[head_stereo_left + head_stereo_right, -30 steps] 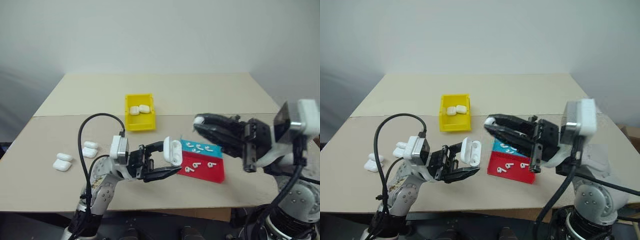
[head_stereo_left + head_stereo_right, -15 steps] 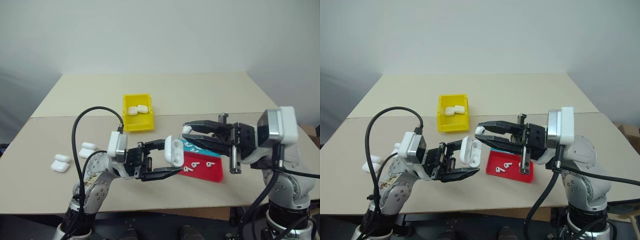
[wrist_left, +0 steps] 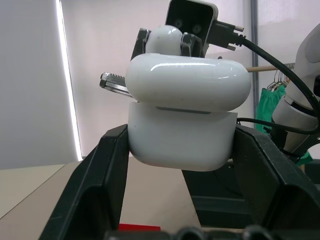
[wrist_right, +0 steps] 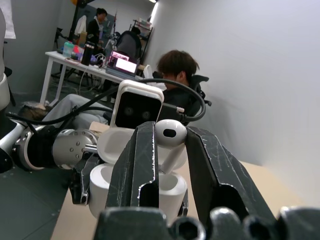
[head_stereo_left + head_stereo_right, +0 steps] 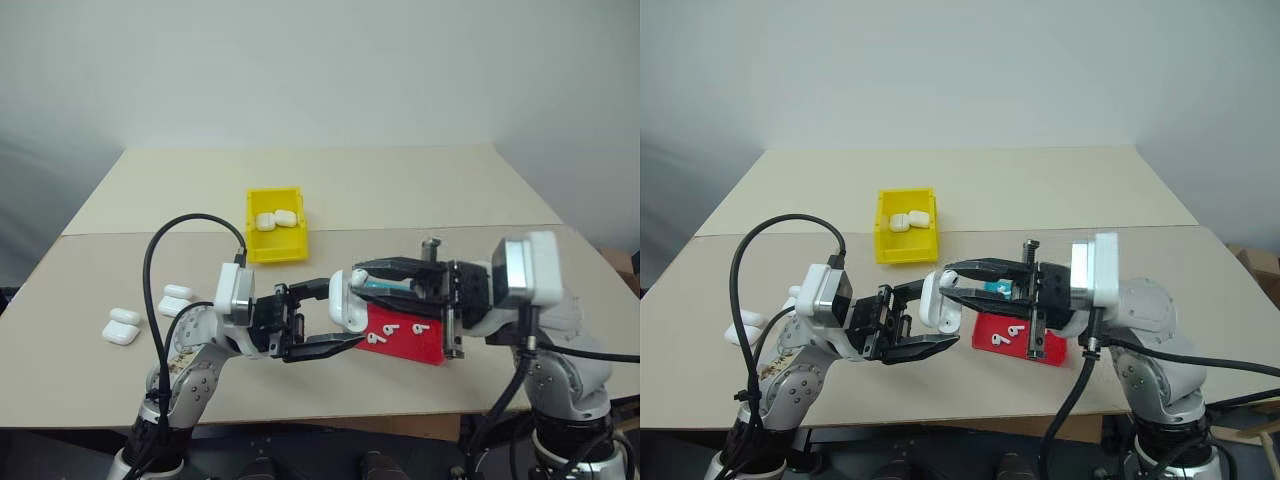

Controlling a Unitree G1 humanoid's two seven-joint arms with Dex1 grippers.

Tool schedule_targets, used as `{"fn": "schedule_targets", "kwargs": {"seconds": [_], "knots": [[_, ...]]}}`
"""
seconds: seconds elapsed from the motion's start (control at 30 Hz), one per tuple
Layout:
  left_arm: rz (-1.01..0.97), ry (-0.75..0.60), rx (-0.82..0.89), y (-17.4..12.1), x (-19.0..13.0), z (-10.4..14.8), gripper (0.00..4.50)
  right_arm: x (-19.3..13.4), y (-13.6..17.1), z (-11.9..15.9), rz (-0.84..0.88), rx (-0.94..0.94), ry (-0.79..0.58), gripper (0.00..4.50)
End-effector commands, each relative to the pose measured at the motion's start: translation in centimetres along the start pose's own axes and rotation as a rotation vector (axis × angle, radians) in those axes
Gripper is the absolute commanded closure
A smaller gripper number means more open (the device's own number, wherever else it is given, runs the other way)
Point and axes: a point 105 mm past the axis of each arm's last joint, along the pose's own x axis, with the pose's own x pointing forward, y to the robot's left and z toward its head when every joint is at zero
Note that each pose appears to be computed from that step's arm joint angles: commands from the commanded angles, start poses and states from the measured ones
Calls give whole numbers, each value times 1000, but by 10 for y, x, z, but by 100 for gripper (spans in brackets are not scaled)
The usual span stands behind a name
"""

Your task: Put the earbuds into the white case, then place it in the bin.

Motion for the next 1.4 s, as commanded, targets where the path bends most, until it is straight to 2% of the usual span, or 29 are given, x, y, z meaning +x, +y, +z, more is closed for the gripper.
{"fn": "schedule_targets", "kwargs": {"seconds": [0.03, 0.37, 0.57, 0.83, 0.97, 1.1, 1.23, 1.4], "knots": [[-12, -27, 42, -3, 2, 10, 170, 0, 0, 4, -3, -49, -3, 379], [-6, -26, 45, -4, 3, 8, 170, -2, 5, -4, 17, -63, 26, 379], [2, -23, 47, -3, 3, 6, 170, -3, 5, -5, 22, -84, 42, 193], [29, 18, 54, -1, -4, 0, 170, -17, -3, 9, 7, -95, 35, 193], [33, 145, 99, -4, -25, -19, 170, -43, -31, 8, -81, -23, 249, 193], [-1, 235, 124, -18, -50, -36, 170, -69, -64, -16, -125, -13, 608, 193], [36, 234, 112, -21, -50, -38, 170, -87, -77, -50, 10, 32, 926, 193], [49, 231, 115, -23, -46, -41, 170, -96, -101, -96, 103, 94, 1237, 193]]}}
